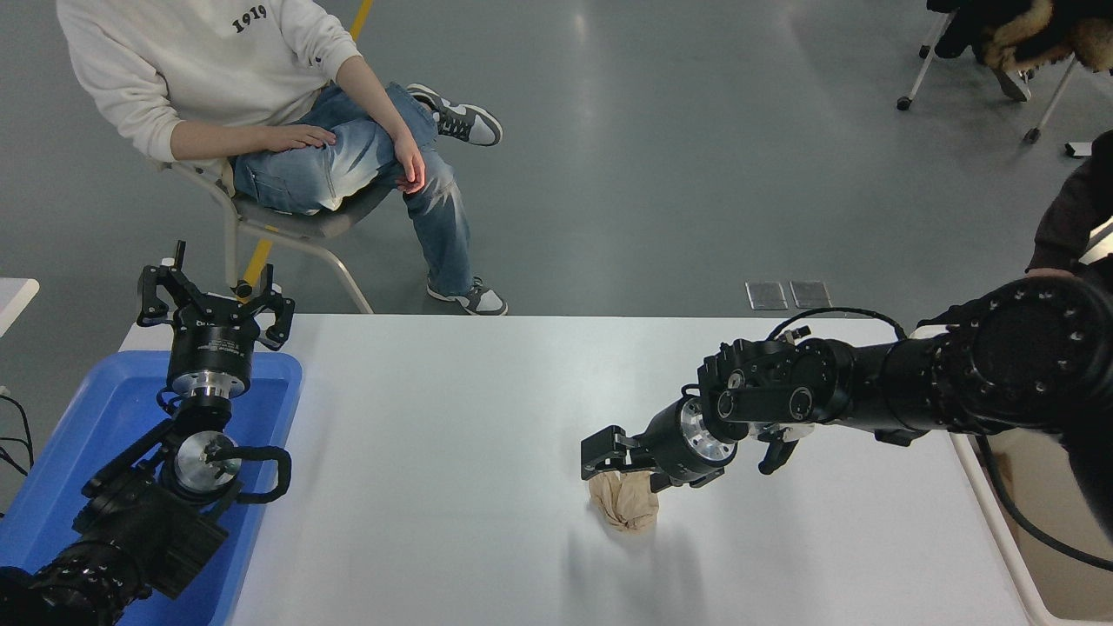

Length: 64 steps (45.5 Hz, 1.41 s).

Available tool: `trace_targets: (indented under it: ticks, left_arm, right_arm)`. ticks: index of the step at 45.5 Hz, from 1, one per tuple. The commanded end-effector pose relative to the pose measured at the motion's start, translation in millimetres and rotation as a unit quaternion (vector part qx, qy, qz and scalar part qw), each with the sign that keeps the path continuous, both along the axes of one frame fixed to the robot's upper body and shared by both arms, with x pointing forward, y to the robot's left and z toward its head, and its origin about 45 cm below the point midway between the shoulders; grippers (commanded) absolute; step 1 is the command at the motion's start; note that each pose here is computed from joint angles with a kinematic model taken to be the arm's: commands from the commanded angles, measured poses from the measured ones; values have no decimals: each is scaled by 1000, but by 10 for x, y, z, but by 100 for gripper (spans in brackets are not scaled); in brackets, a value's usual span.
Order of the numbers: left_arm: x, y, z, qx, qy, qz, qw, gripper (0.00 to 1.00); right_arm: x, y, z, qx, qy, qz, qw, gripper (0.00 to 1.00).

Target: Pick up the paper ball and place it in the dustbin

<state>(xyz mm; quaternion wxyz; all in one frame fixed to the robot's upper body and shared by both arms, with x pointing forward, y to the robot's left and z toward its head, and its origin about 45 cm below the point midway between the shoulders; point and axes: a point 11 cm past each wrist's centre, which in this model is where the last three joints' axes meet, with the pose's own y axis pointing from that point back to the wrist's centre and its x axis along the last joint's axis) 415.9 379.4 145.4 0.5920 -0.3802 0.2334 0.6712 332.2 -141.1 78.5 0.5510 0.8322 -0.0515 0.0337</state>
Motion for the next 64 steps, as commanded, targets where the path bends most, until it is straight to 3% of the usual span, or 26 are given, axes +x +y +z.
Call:
trace_targets:
  ticks: [1, 4, 12, 20, 25, 33, 41, 46, 64]
  left_arm:
    - [-1, 2, -1, 0, 0, 0, 1000, 99]
    - [-1, 2, -1, 0, 0, 0, 1000, 99]
    - [-1, 2, -1, 0, 0, 0, 1000, 99]
    - [-1, 2, -1, 0, 0, 0, 1000, 99]
    - [1, -2, 2, 0, 0, 0, 1000, 99]
    - [-1, 2, -1, 0, 0, 0, 1000, 99]
    - [-1, 2, -1, 0, 0, 0, 1000, 99]
    - [-1, 2, -1, 0, 0, 0, 1000, 99]
    - [-1, 2, -1, 0, 0, 0, 1000, 99]
  right_arm:
    - [-71, -72, -177, -6, -12, -6, 1000, 100]
    - [-47, -81, -171, -7, -16, -8, 1000, 93]
    - [-57, -97, -192, -12, -18, -1, 1000, 50]
    - [-49, -99, -206, -14, -30, 0, 999, 36]
    - [-52, -111, -216, -17, -29, -1, 999, 0]
    - [-72, -69, -136, -14, 1, 16, 1000, 0]
    - [85, 210, 501, -14, 5, 86, 996, 0]
    - [20, 234, 954, -48, 12, 143, 989, 0]
    - [96, -14, 3056, -72, -87, 154, 982, 0]
